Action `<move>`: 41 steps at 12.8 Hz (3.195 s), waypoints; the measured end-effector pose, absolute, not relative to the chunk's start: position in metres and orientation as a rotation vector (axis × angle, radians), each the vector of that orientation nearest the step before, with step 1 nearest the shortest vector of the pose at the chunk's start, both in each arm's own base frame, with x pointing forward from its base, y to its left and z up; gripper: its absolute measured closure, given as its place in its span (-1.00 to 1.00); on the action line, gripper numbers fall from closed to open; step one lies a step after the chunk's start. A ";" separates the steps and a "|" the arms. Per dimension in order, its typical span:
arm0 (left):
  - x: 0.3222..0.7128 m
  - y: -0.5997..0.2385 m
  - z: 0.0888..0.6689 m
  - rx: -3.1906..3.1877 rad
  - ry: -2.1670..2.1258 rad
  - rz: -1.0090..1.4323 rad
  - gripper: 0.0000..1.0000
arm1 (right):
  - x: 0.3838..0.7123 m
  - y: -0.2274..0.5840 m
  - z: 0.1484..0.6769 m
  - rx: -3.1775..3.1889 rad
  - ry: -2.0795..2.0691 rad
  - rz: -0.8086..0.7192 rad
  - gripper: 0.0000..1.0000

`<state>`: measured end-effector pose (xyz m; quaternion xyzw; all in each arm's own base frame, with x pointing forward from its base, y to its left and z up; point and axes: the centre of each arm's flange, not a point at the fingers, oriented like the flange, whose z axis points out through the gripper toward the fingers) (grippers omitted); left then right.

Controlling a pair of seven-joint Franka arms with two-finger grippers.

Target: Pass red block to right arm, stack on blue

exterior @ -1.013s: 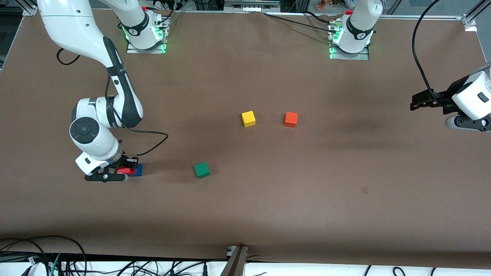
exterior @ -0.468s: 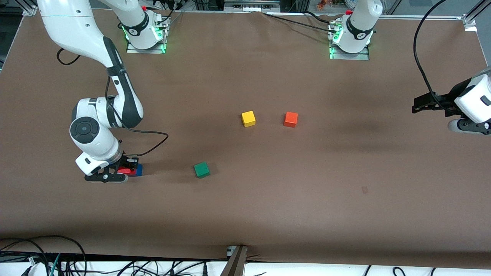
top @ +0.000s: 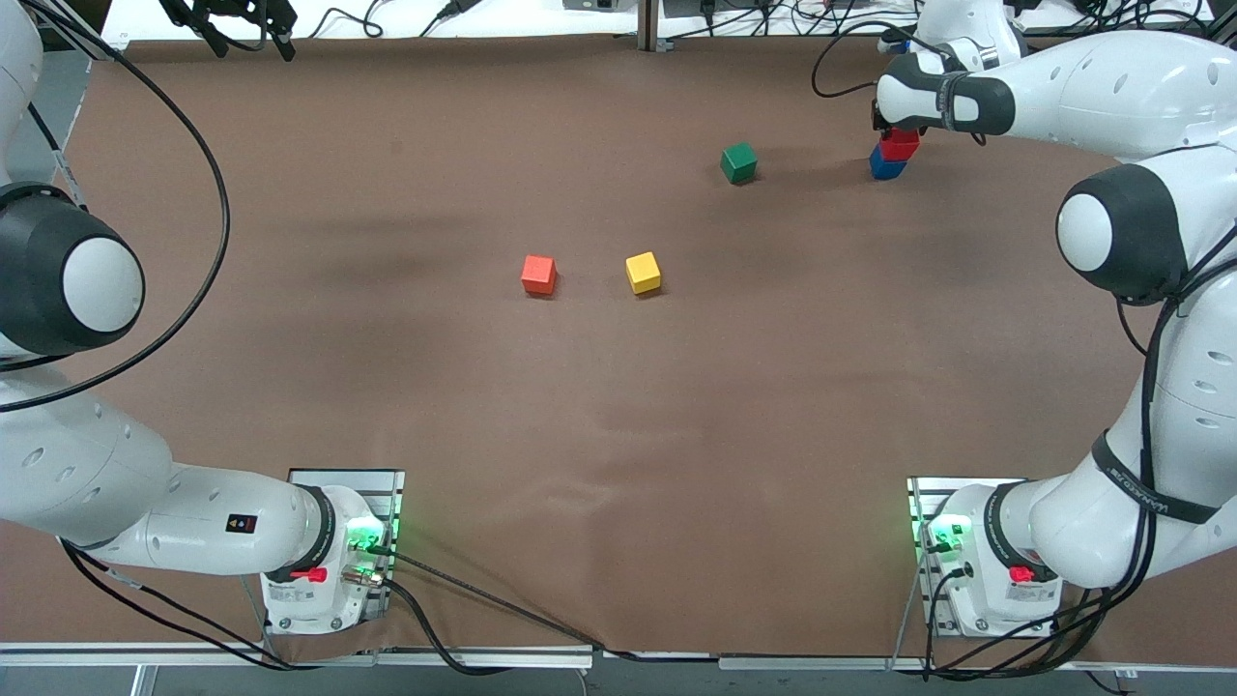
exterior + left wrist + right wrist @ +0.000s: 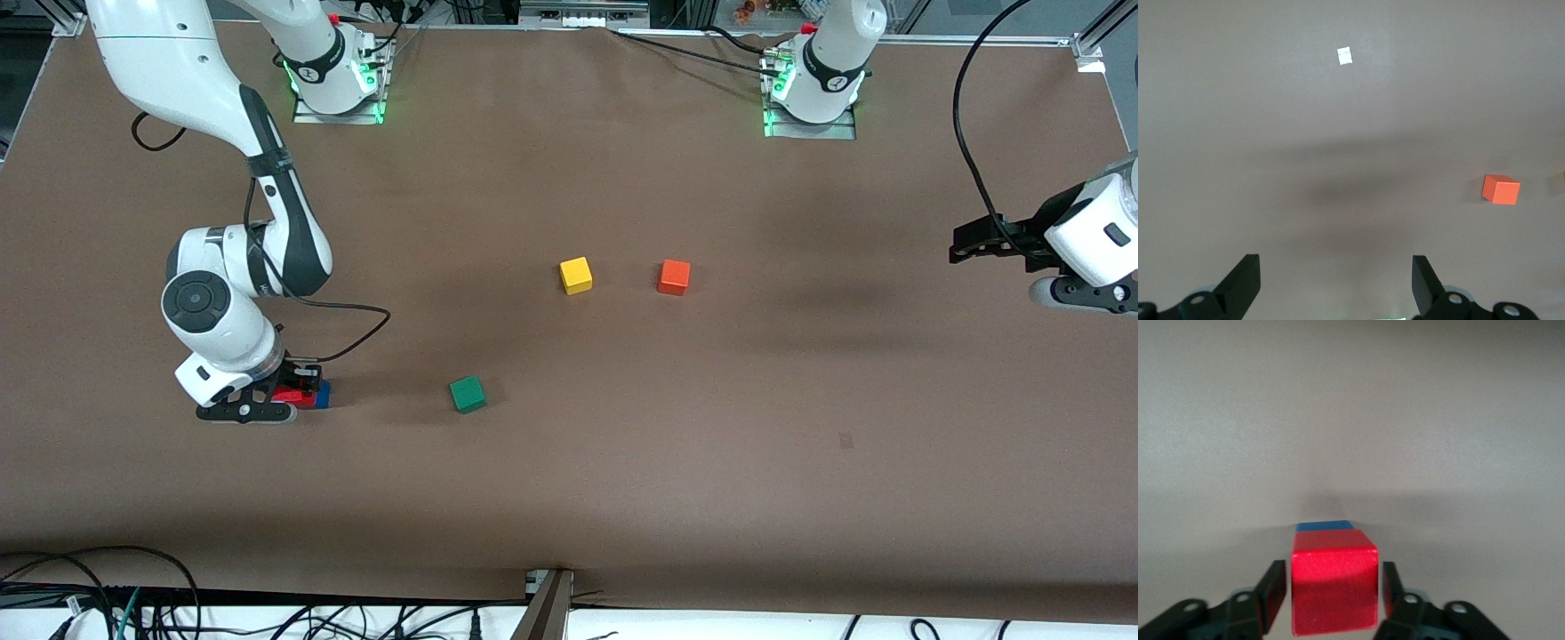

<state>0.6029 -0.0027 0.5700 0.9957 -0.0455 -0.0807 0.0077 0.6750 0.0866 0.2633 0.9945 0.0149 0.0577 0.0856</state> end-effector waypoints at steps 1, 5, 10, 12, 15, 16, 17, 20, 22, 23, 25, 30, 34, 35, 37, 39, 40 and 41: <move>0.603 -0.003 0.570 3.113 -0.142 -0.253 -1.00 | 0.675 0.086 0.263 2.965 0.043 0.172 -0.67; 0.603 -0.006 0.569 3.115 -0.101 -0.254 -1.00 | 0.677 0.080 0.265 2.961 0.030 0.177 -1.00; 0.603 -0.007 0.569 3.115 -0.093 -0.255 -1.00 | 0.690 0.059 0.298 2.961 -0.035 0.230 -1.00; 0.603 -0.007 0.569 3.115 -0.092 -0.255 -1.00 | 0.686 0.063 0.322 2.991 -0.077 0.176 -1.00; 0.603 -0.019 0.569 3.111 -0.124 -0.254 -1.00 | 0.672 0.069 0.378 3.058 -0.141 0.099 -1.00; 0.603 -0.025 0.569 3.110 -0.138 -0.254 -1.00 | 0.667 0.070 0.396 3.073 -0.152 0.079 -1.00; 0.603 -0.028 0.569 3.109 -0.144 -0.254 -1.00 | 0.660 0.071 0.413 3.090 -0.161 0.056 -1.00; 0.603 -0.030 0.569 3.109 -0.147 -0.254 -1.00 | 0.635 0.072 0.466 3.118 -0.162 -0.003 -1.00; 0.603 -0.029 0.570 3.109 -0.143 -0.253 -1.00 | 0.615 0.066 0.501 3.128 -0.167 -0.047 -1.00; 0.603 -0.028 0.570 3.110 -0.142 -0.253 -1.00 | 0.605 0.063 0.519 3.133 -0.170 -0.066 -1.00; 0.603 -0.028 0.569 3.110 -0.143 -0.253 -1.00 | 0.581 0.057 0.551 3.143 -0.173 -0.109 -1.00; 0.604 -0.029 0.569 3.110 -0.143 -0.253 -1.00 | 0.540 0.033 0.601 3.164 -0.183 -0.151 -1.00; 0.604 -0.029 0.569 3.110 -0.143 -0.253 -1.00 | 0.539 0.007 0.596 3.166 -0.154 -0.183 -1.00; 0.604 -0.029 0.569 3.110 -0.143 -0.253 -1.00 | 0.539 0.009 0.596 3.166 -0.148 -0.183 -1.00; 0.604 -0.029 0.569 3.110 -0.143 -0.253 -1.00 | 0.539 0.015 0.596 3.166 -0.131 -0.183 -1.00; 0.604 -0.029 0.569 3.110 -0.143 -0.253 -1.00 | 0.538 0.017 0.596 3.166 -0.125 -0.183 -1.00; 0.604 -0.029 0.569 3.110 -0.143 -0.253 -1.00 | 0.538 0.017 0.596 3.166 -0.124 -0.183 -1.00; 0.604 -0.029 0.569 3.110 -0.143 -0.253 -1.00 | 0.538 0.017 0.596 3.166 -0.124 -0.183 -1.00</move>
